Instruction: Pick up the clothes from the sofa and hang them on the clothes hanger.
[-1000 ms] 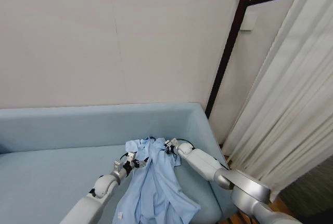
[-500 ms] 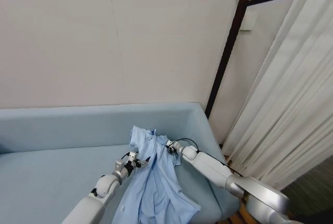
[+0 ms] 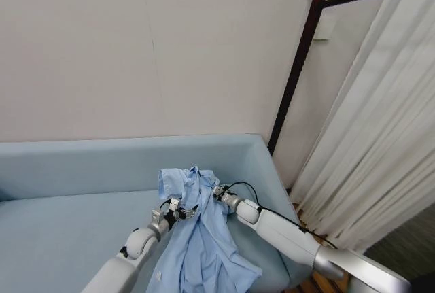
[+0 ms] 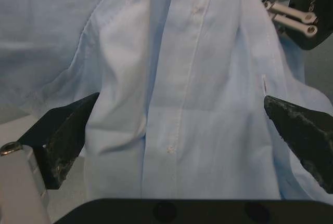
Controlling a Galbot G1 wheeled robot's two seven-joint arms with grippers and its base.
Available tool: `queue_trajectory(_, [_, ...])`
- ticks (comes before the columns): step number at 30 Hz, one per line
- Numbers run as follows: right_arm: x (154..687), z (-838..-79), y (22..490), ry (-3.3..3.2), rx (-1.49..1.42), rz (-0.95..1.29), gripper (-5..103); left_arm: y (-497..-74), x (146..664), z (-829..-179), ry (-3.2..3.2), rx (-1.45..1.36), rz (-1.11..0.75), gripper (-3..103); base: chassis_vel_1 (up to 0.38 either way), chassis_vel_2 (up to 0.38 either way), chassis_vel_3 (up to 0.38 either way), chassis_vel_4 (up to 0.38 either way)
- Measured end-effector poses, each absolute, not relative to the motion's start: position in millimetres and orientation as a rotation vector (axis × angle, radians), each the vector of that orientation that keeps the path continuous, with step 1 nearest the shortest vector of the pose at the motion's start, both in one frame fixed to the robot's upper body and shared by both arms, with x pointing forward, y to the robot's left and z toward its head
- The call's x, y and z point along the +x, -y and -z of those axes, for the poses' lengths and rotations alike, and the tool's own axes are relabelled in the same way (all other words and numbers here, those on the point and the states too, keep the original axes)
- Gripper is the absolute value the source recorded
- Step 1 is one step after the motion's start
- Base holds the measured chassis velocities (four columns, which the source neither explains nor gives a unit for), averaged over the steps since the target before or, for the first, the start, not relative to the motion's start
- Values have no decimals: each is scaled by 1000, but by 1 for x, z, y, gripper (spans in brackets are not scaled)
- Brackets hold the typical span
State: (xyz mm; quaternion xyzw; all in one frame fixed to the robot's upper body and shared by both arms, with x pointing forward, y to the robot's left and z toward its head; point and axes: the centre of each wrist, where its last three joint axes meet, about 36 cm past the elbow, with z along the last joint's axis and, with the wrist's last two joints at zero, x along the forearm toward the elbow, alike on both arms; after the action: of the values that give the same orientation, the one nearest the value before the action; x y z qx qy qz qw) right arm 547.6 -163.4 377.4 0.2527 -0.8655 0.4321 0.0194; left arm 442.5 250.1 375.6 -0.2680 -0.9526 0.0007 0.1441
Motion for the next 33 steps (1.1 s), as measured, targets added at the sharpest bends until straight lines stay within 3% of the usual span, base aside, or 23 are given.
queue_trajectory(13, [522, -448, 199, 2965, 405, -1554, 5, -267, 414, -425, 2838, -758, -29, 100, 0, 0, 0, 0])
queue_trajectory(20, [517, -512, 220, 3142, 257, -1641, 5, -292, 397, -473, 2901, -679, -150, 100, 0, 0, 0, 0])
queue_trajectory(27, [517, -565, 232, 3305, 233, -1932, 5, -330, 403, -553, 2971, -601, -345, 100, 0, 0, 0, 0])
queue_trajectory(33, [539, -552, 229, 3368, 235, -2032, 5, -331, 395, -648, 2961, -763, -514, 100, 0, 0, 0, 0])
